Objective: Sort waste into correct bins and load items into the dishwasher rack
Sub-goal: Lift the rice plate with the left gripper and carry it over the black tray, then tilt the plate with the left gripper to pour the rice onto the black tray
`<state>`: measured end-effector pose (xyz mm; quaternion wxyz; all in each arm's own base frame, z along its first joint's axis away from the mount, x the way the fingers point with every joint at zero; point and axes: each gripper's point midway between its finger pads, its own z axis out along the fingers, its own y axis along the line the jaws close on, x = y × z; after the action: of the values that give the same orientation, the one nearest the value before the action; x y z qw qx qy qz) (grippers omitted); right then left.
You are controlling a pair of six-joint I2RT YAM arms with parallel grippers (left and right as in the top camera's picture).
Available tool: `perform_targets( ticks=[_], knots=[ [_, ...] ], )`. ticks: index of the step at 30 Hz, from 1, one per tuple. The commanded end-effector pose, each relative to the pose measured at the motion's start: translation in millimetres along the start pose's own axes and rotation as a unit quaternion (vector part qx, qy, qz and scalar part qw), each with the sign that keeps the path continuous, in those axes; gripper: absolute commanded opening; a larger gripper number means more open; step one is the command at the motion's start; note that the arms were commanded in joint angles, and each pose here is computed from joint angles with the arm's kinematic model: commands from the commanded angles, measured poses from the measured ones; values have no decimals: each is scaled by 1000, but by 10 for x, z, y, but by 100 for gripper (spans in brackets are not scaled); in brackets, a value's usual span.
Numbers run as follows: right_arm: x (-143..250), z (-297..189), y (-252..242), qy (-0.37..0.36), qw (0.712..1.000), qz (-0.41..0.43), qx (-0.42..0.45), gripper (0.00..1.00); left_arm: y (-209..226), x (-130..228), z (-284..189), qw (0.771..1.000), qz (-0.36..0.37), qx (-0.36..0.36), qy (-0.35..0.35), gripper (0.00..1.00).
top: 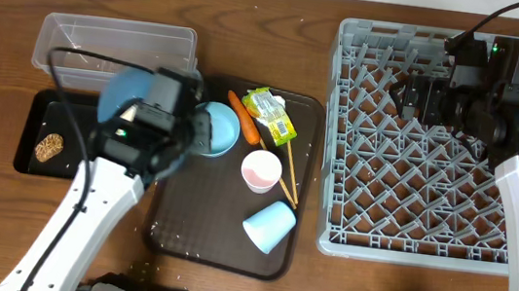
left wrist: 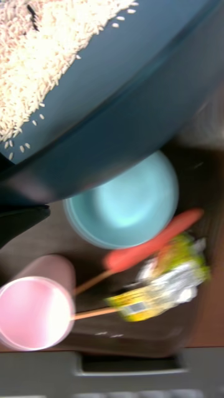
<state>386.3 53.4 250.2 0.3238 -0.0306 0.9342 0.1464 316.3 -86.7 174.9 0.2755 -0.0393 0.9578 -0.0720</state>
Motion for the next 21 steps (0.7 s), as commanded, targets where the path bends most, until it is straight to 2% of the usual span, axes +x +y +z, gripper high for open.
perform_targets(
  ticks=[1, 7, 14, 21],
  knots=[
    [43, 46, -25, 8, 1000, 1, 2, 92, 181, -333, -103, 998, -9, -15, -52, 7],
    [51, 45, -26, 10, 1000, 1, 3, 92, 441, -581, -133, 994, -45, -24, -92, 6],
    [57, 47, -26, 11, 1000, 1, 3, 92, 562, -799, -176, 989, -82, 34, -122, 6],
    [67, 48, -78, 13, 1000, 2, 17, 92, 775, -836, -235, 981, -125, 86, -123, 6]
  ],
)
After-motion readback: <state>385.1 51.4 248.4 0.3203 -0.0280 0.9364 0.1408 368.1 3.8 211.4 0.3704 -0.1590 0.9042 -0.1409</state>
